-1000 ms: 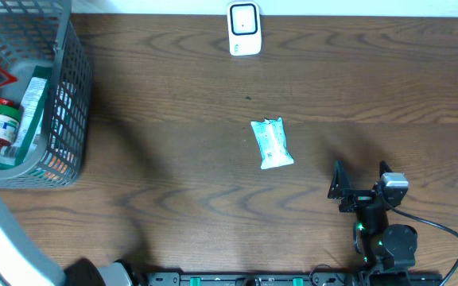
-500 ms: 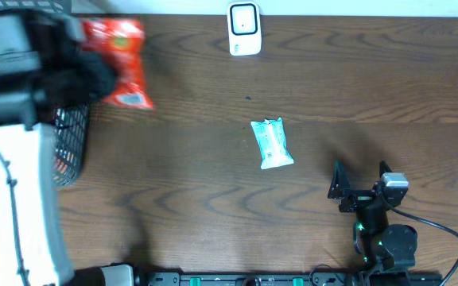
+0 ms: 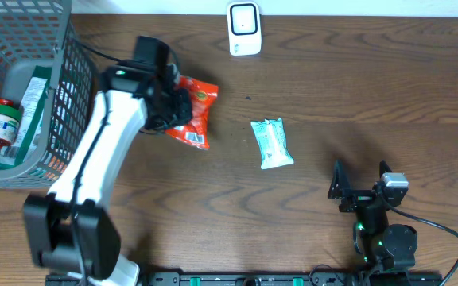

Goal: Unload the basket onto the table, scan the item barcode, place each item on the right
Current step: 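Carry the red bag toward the scanner and hold it there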

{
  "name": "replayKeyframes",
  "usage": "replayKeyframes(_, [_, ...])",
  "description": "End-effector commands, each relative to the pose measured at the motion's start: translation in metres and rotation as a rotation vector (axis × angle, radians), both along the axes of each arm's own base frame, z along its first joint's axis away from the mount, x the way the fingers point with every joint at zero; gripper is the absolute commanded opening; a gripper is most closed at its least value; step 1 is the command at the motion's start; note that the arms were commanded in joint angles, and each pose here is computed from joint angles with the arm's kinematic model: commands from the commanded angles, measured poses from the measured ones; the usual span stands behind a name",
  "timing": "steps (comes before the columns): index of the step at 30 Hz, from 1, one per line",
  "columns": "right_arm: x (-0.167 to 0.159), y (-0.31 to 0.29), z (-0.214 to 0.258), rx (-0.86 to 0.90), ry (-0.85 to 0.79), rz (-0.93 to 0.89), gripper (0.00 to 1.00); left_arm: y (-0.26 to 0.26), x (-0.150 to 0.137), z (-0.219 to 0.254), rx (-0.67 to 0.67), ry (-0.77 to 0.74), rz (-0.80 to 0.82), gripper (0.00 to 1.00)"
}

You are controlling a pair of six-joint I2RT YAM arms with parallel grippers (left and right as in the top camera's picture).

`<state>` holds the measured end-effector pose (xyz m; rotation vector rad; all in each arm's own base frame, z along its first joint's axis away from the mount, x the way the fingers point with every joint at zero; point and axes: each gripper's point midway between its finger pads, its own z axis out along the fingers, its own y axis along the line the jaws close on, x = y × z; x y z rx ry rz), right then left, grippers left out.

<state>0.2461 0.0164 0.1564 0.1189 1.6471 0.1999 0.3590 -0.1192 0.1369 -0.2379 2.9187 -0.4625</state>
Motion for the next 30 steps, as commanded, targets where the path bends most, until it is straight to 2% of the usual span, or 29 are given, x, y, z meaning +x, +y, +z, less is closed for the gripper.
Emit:
replayKeyframes(1, [0.000, -0.001, -0.001, 0.004, 0.003, -0.005, 0.99, -0.004, 0.002, -0.025, 0.028, 0.060, 0.026, 0.07])
replayKeyframes(15, [0.000, -0.001, -0.001, 0.003, 0.003, -0.005, 0.99, -0.013, -0.008, -0.104, 0.081, 0.270, 0.019, 0.08])
replayKeyframes(23, [0.000, -0.001, -0.001, 0.004, 0.003, -0.005, 0.99, -0.015, 0.000, -0.107, 0.072, 0.239, 0.020, 0.08])
replayKeyframes(30, [0.000, -0.001, -0.001, 0.004, 0.003, -0.005, 0.99, -0.027, 0.000, -0.116, 0.057, 0.232, 0.083, 0.08])
